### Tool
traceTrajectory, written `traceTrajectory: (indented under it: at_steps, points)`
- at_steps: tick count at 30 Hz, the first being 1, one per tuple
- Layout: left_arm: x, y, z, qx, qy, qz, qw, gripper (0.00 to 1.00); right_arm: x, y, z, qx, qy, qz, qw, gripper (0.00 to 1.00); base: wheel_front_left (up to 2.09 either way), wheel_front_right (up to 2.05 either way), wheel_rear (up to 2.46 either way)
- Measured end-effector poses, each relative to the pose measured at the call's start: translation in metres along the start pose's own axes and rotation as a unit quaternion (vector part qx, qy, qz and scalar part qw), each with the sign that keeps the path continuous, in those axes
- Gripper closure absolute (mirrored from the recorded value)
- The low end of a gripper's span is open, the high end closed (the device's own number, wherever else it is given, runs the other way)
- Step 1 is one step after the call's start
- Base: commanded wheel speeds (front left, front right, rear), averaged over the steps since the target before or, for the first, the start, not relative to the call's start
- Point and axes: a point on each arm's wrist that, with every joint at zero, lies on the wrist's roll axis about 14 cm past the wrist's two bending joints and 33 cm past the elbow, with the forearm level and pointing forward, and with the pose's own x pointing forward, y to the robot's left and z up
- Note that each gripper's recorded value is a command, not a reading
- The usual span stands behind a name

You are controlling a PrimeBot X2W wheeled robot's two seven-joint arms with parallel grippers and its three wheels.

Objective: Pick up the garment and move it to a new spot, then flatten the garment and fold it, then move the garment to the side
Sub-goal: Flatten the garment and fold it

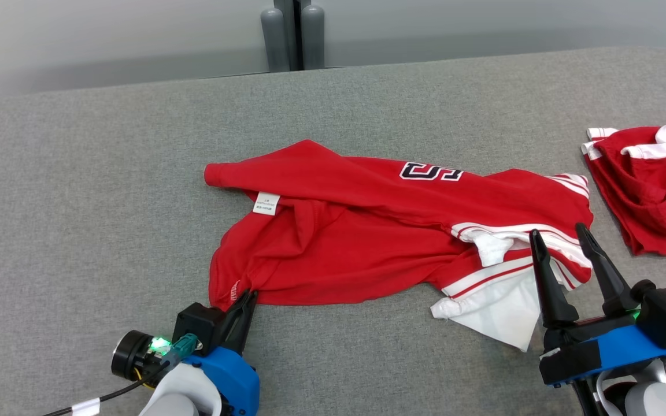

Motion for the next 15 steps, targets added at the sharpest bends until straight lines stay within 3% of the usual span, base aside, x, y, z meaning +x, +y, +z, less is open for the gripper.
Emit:
traceTrajectory:
  at_steps: [15]
  points:
    - [-0.006, 0.052, 0.048, 0.003, -0.073, 0.071, 0.995, 1.0, 0.001, 0.002, -0.004, 0.008, 0.01, 0.002, 1.0, 0.0, 0.0, 0.0, 0.0]
